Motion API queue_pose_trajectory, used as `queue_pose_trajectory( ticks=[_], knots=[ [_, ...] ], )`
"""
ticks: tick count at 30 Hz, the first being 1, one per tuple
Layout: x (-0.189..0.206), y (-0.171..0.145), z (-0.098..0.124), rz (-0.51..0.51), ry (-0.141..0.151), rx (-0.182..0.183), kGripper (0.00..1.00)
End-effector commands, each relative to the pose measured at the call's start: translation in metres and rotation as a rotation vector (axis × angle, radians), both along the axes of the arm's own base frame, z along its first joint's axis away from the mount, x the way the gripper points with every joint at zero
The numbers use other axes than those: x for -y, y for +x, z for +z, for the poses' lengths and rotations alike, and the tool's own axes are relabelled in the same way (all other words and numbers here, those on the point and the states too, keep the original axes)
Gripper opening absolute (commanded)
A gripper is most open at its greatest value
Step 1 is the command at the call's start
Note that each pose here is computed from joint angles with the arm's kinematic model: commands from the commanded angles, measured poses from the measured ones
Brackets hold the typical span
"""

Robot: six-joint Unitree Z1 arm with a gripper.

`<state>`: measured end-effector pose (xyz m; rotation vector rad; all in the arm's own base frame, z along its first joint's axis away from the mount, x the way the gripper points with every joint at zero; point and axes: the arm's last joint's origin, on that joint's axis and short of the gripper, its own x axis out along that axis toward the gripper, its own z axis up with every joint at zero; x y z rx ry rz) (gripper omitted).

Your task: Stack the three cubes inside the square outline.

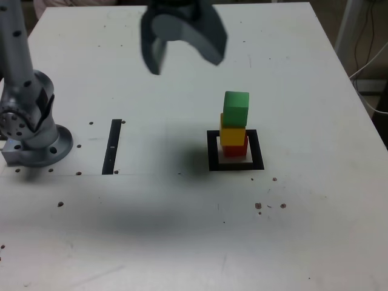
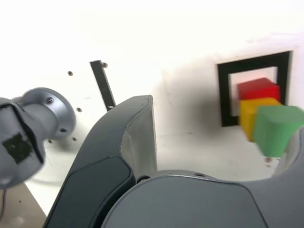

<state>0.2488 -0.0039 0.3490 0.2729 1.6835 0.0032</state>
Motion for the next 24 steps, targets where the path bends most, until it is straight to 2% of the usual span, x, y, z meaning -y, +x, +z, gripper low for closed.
queue_pose_trajectory(
  ticks=[1, 6, 10, 13, 15, 24],
  knots=[
    [-0.002, -0.014, 0.001, 0.002, 0.004, 0.015, 1.00],
    [-0.003, -0.045, -0.015, 0.004, -0.005, 0.013, 1.00],
    [-0.001, -0.064, -0.040, 0.016, -0.046, -0.006, 1.00],
    [0.000, -0.076, -0.059, 0.026, -0.082, -0.004, 1.00],
    [0.000, -0.085, -0.069, 0.028, -0.096, -0.006, 1.00],
    [0.000, -0.108, -0.098, 0.037, -0.109, -0.099, 1.00]
  ],
)
